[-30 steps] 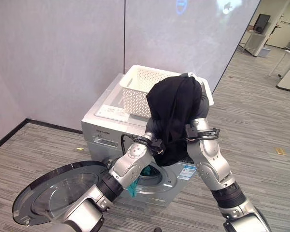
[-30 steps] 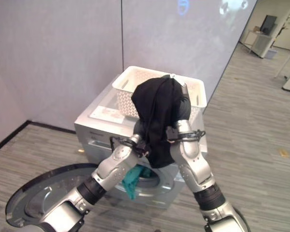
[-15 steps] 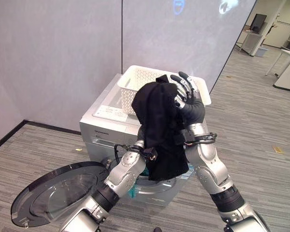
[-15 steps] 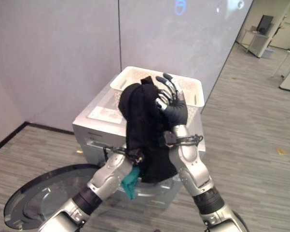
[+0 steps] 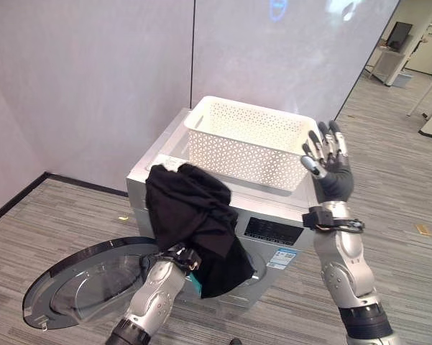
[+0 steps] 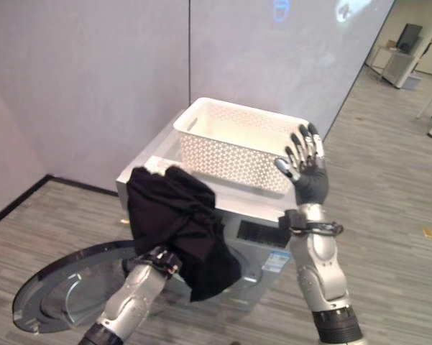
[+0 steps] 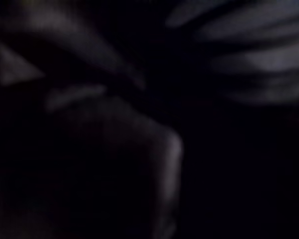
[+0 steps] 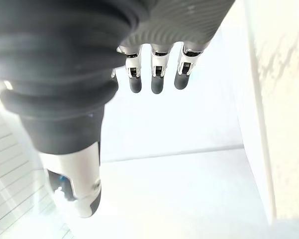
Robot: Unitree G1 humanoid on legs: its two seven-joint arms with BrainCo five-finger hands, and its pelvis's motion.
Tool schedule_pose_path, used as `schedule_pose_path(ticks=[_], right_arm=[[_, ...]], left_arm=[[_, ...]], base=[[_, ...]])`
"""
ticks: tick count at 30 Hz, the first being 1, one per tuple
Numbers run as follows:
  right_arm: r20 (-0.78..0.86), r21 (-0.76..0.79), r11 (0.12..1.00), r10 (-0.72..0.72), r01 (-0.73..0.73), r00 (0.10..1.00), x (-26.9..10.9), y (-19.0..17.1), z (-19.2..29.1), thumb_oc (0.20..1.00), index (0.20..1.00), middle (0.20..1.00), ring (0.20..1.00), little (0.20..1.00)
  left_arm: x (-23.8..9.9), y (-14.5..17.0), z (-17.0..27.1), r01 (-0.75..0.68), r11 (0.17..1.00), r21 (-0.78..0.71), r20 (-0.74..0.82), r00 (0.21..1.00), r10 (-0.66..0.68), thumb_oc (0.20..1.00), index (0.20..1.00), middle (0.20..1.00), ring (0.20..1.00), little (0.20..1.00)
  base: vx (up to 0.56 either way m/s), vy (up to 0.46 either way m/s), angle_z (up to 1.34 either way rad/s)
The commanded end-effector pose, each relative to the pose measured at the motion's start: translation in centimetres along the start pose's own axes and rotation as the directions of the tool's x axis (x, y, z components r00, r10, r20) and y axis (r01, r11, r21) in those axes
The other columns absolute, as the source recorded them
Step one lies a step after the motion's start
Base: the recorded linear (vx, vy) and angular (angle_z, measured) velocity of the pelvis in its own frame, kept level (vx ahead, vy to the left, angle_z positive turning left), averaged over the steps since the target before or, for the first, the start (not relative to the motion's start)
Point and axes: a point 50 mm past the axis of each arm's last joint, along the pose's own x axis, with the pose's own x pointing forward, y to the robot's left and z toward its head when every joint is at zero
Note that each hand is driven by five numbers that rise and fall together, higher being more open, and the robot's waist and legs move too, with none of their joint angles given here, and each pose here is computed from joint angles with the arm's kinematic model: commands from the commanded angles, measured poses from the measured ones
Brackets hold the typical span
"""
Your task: Grab the laundry basket,head to the washer,open it,put in the laundry and shut it.
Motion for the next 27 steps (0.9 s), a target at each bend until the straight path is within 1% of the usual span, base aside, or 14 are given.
schedule_pose_path(ticks=[1,3,5,7,8,10,13,17,19,20,21,22,23,27], right_arm=[[0.285,-0.047,0.993,-0.09,0.107,0.954,0.4,-1.5,5.2,1.0,1.0,1.0,1.0,1.0],[0.318,-0.092,0.983,-0.122,0.159,0.94,0.1,-2.1,5.8,1.0,1.0,1.0,1.0,1.0],[0.443,-0.255,0.892,-0.235,0.372,0.865,-1.3,-4.4,7.7,1.0,1.0,1.0,1.0,1.0],[0.453,-0.302,0.855,-0.261,0.423,0.852,-1.8,-4.9,7.8,1.0,1.0,1.0,1.0,1.0],[0.496,-0.399,0.738,-0.327,0.545,0.805,-2.8,-6.5,8.2,1.0,1.0,1.0,1.0,1.0],[0.511,-0.44,0.673,-0.356,0.594,0.782,-3.3,-7.2,8.2,1.0,1.0,1.0,1.0,1.0],[0.516,-0.52,0.453,-0.509,0.724,0.689,-5.7,-10.6,7.4,1.0,1.0,1.0,1.0,1.0],[0.471,-0.547,0.323,-0.645,0.773,0.602,-7.6,-13.0,5.4,1.0,1.0,1.0,1.0,1.0],[0.394,-0.616,0.166,-0.781,0.77,0.484,-10.1,-15.8,2.5,1.0,1.0,1.0,1.0,1.0],[0.395,-0.615,0.167,-0.781,0.771,0.484,-10.1,-15.9,2.5,1.0,1.0,1.0,1.0,1.0],[0.306,-0.668,0.087,-0.873,0.739,0.38,-12.2,-17.6,-0.1,1.0,1.0,1.0,1.0,1.0],[0.307,-0.665,0.089,-0.872,0.741,0.381,-12.1,-17.7,-0.2,1.0,1.0,1.0,1.0,1.0],[0.153,-0.746,0.047,-0.959,0.664,0.24,-15.3,-19.0,-4.2,1.0,1.0,1.0,1.0,1.0],[-0.031,-0.776,0.101,-0.992,0.623,0.122,-17.3,-18.9,-8.0,1.0,1.0,1.0,1.0,1.0]], left_arm=[[0.1,-1.9,2.7,0.137,0.99,-0.018,0.121,0.984,-0.134,0.2,0.2,0.2,0.2,0.2],[-0.4,-1.3,2.7,0.118,0.993,-0.011,0.118,0.986,-0.115,0.2,0.2,0.2,0.2,0.2],[-2.4,0.9,2.2,0.032,0.999,0.001,0.103,0.994,-0.032,0.2,0.2,0.2,0.2,0.2],[-2.9,1.3,2.1,0.014,1.0,0.001,0.097,0.995,-0.014,0.2,0.2,0.2,0.2,0.2],[-3.7,2.3,1.9,-0.046,0.999,-0.013,0.102,0.994,0.047,0.2,0.2,0.2,0.2,0.2],[-4.2,2.7,1.6,-0.075,0.997,-0.019,0.094,0.993,0.077,0.2,0.2,0.2,0.2,0.2],[-5.9,4.3,0.8,-0.177,0.984,0.011,0.068,0.982,0.175,0.2,0.2,0.2,0.2,0.2],[-6.5,5.2,0.5,-0.239,0.971,0.025,0.063,0.97,0.237,0.2,0.2,0.2,0.2,0.2],[-6.7,5.7,0.3,-0.278,0.96,0.034,0.057,0.96,0.276,0.2,0.2,0.2,0.2,0.2],[-6.7,5.7,0.3,-0.278,0.96,0.033,0.058,0.959,0.276,0.2,0.2,0.2,0.2,0.2],[-6.6,5.9,0.3,-0.286,0.957,0.041,0.057,0.957,0.283,0.2,0.2,0.2,0.2,0.2],[-6.6,5.9,0.4,-0.286,0.957,0.04,0.06,0.957,0.283,0.2,0.2,0.2,0.2,0.2],[-6.3,6.1,0.2,-0.303,0.952,0.038,0.06,0.952,0.301,0.2,0.2,0.2,0.2,0.2],[-5.4,6.0,0.7,-0.294,0.954,0.06,0.083,0.954,0.289,0.2,0.2,0.2,0.2,0.2]], base=[[0.02,0.006,0.13],[0.02,0.008,0.18],[0.04,0.01,0.11],[0.02,-0.001,0.06],[0.02,-0.006,0.11],[0.02,-0.007,0.14],[0.01,-0.001,0.03],[0.0,0.0,0.0],[-0.06,0.006,0.02],[-0.11,0.007,0.0],[-0.08,0.005,-0.01],[-0.21,0.021,0.08],[-0.16,0.014,0.02],[-0.15,0.007,-0.17]])
